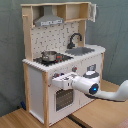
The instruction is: Play with the kitchen
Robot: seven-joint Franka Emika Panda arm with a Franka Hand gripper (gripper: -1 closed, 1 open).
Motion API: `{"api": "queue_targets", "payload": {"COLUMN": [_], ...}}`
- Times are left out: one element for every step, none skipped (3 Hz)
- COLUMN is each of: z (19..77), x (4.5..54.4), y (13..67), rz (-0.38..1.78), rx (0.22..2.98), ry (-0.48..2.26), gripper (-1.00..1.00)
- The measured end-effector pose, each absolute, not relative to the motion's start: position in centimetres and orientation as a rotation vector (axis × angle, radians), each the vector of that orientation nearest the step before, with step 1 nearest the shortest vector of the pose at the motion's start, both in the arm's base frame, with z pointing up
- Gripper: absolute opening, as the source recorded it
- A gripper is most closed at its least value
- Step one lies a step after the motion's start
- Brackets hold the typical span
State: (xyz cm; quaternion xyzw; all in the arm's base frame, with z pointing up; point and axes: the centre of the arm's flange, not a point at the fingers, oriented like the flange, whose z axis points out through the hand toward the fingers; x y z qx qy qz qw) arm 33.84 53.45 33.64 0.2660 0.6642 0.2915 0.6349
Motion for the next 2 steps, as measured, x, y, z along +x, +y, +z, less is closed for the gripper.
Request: {"api": "queue_targets", "payload": {"z": [33.72,33.74], "x": [34.66,34.66], "y": [54.07,54.07], "rz": [0.675,0.676], "rx": [0.612,0.613], "ry": [1.519,1.518], "gripper": [1.00,-1.00]}}
